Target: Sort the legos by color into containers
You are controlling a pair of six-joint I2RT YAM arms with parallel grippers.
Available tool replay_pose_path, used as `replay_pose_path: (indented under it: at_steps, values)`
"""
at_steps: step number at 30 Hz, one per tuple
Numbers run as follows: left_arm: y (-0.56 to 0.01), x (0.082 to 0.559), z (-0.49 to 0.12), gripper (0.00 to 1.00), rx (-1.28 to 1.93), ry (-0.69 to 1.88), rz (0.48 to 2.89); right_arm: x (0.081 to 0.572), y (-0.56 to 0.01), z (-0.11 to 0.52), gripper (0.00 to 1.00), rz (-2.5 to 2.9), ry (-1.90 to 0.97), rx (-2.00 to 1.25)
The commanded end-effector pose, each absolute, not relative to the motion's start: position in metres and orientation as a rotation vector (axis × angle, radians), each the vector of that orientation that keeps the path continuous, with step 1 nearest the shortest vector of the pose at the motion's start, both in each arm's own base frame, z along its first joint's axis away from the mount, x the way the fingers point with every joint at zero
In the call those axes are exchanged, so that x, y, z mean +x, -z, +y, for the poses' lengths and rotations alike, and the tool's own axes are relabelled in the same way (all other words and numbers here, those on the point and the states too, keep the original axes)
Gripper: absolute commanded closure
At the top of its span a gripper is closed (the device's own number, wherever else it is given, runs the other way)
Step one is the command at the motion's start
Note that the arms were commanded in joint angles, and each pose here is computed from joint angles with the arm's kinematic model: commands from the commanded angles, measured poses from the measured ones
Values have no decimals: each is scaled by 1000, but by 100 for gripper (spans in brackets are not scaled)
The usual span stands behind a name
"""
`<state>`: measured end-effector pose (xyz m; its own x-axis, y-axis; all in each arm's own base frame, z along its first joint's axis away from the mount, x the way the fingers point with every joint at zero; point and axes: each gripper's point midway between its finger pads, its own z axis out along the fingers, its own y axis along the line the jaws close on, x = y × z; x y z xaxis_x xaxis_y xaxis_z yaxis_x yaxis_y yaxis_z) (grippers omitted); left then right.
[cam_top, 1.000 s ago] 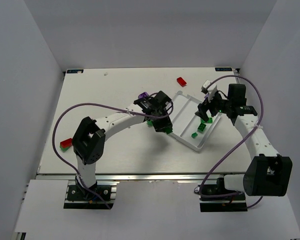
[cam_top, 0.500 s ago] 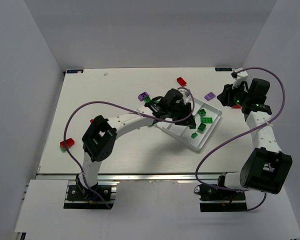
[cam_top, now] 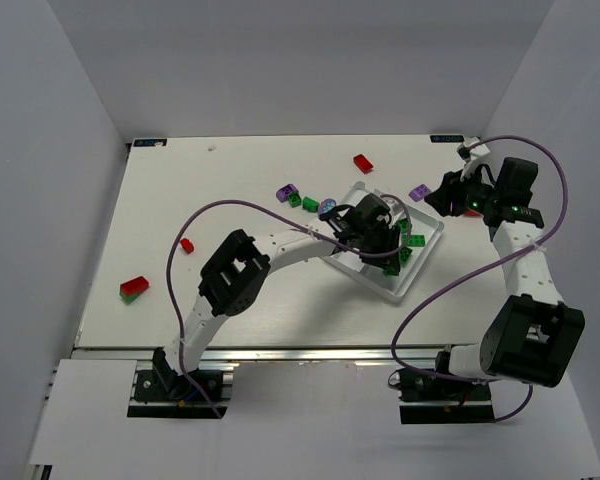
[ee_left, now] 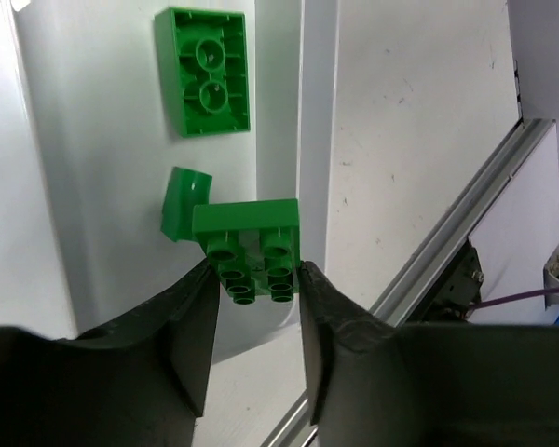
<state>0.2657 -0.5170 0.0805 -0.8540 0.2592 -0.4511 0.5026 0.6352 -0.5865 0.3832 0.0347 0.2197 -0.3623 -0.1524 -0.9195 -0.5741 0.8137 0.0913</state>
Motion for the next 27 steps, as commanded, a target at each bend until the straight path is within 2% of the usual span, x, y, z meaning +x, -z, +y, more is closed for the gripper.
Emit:
replay_pose_path:
  at_steps: [1,4,5,10,20,21,23,25,27]
  values:
    - [-108,280,-526,49,608,1061,2452,385,-231,34,54,1898,-495,-571]
    - [-107,282,-528,42,594,1064,2454,384,-228,35,53,1911,-506,-570]
    - [-107,282,-529,36,592,1066,2453,384,-228,35,52,1912,-509,-571]
    - [-121,287,-530,31,576,1069,2412,385,-233,36,52,1911,-516,-578]
    - [-188,311,-509,35,418,1023,2263,373,-237,42,50,1893,-533,-659]
    - [-179,312,-498,36,392,990,2284,370,-233,42,50,1902,-529,-680]
    - [-205,315,-485,38,334,1008,2228,365,-232,45,47,1895,-544,-714]
    - [-196,319,-461,40,268,949,2242,359,-229,48,42,1890,-556,-753]
    - [-220,328,-439,42,189,929,2180,355,-226,51,40,1889,-569,-781]
